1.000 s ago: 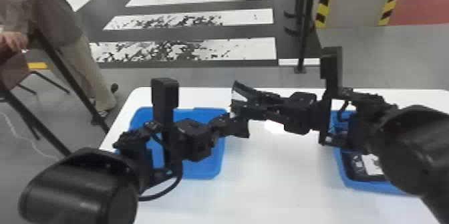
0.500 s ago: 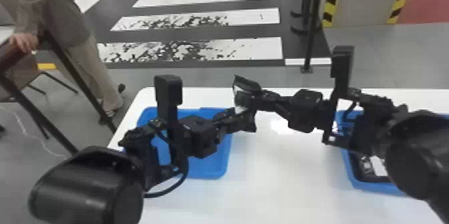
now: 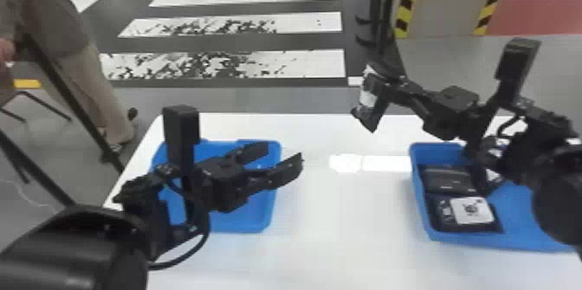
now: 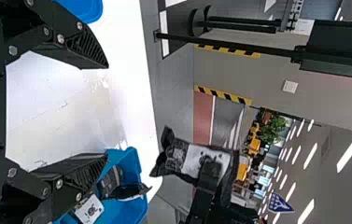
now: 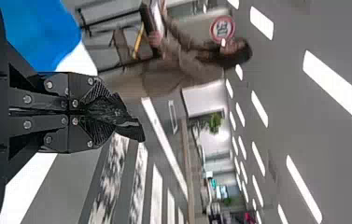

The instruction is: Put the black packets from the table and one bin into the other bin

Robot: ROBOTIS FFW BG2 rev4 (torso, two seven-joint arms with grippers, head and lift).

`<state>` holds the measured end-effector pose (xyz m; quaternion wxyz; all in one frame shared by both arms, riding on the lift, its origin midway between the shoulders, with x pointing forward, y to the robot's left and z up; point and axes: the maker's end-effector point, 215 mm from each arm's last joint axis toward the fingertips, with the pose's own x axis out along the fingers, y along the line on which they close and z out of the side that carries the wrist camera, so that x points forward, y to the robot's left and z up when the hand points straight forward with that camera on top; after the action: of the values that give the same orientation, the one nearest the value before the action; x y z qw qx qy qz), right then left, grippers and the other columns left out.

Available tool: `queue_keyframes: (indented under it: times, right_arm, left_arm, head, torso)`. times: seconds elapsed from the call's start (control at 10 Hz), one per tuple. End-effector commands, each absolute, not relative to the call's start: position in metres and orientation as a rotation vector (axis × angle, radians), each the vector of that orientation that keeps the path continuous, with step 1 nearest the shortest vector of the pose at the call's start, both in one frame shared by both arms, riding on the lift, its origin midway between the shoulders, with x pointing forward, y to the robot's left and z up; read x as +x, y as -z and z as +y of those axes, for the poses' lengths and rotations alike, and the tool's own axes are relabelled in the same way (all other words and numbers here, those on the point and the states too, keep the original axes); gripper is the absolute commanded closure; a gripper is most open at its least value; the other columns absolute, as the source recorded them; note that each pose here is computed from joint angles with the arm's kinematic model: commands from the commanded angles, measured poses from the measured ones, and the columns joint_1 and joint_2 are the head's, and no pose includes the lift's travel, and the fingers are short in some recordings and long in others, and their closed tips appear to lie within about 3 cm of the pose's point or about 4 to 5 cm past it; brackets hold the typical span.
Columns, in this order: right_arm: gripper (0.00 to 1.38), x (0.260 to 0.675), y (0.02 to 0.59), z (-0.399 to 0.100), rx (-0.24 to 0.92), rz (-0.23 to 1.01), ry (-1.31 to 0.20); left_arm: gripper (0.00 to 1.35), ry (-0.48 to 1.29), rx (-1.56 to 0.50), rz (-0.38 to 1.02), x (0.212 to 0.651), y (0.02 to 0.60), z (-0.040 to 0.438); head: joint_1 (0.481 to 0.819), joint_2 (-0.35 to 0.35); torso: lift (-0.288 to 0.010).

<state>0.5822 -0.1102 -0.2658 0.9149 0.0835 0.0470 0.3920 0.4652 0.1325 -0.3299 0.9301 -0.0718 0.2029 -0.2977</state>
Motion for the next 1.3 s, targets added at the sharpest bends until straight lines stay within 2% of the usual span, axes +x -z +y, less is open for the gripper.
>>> queue_keyframes:
  times: [0.0,0.1,0.2,0.3,0.4,0.5,0.6,0.7,0.8,0.9,1.1,1.2]
  right_arm:
    - [1.27,0.584,0.298,-0.209,0.111,0.142,-0.604]
    - [1.26,0.571,0.322,-0.272,0.065,0.199,-0.478]
    - [1.26,0.559,0.342,-0.313,0.054,0.25,-0.402]
    - [1.26,0.548,0.357,-0.328,0.043,0.291,-0.369]
    - [1.18,0.543,0.369,-0.333,0.041,0.317,-0.355]
    - [0.87,0.542,0.374,-0.336,0.019,0.329,-0.346]
    - [0.54,0.538,0.372,-0.331,0.021,0.324,-0.358]
    - [0.33,0.533,0.353,-0.323,-0.008,0.265,-0.372]
    - [0.2,0.52,0.322,-0.309,-0.022,0.19,-0.379]
    - [0.12,0.504,0.297,-0.292,-0.02,0.155,-0.369]
    - [0.1,0.465,0.272,-0.244,0.034,0.122,-0.419]
    - [0.1,0.445,0.266,-0.236,0.051,0.102,-0.404]
  left_arm:
    - [0.14,0.587,-0.156,0.426,0.459,0.339,0.143]
    - [0.14,0.573,-0.165,0.433,0.454,0.346,0.149]
    - [0.14,0.561,-0.173,0.436,0.451,0.35,0.154]
    - [0.14,0.554,-0.172,0.43,0.451,0.35,0.157]
    - [0.14,0.549,-0.166,0.403,0.454,0.344,0.159]
    - [0.14,0.544,-0.164,0.395,0.456,0.342,0.16]
    - [0.14,0.541,-0.163,0.388,0.457,0.34,0.162]
    - [0.14,0.535,-0.164,0.387,0.456,0.341,0.164]
    - [0.14,0.525,-0.165,0.351,0.459,0.333,0.168]
    - [0.14,0.506,-0.174,0.279,0.46,0.319,0.174]
    - [0.14,0.413,-0.172,0.107,0.454,0.28,0.194]
    - [0.14,0.326,-0.149,0.02,0.445,0.26,0.207]
  head:
    - [0.695,0.063]
    - [0.695,-0.001]
    - [0.695,-0.068]
    - [0.695,-0.123]
    - [0.695,-0.169]
    - [0.695,-0.186]
    - [0.695,-0.191]
    - [0.695,-0.191]
    - [0.695,-0.186]
    - [0.695,-0.174]
    - [0.695,-0.14]
    - [0.695,-0.096]
  torso:
    - [-0.11]
    - [-0.11]
    - [-0.11]
    - [-0.11]
    - [-0.11]
    - [-0.11]
    - [-0.11]
    - [-0.11]
    - [-0.11]
    - [-0.11]
    - [-0.11]
    - [-0.11]
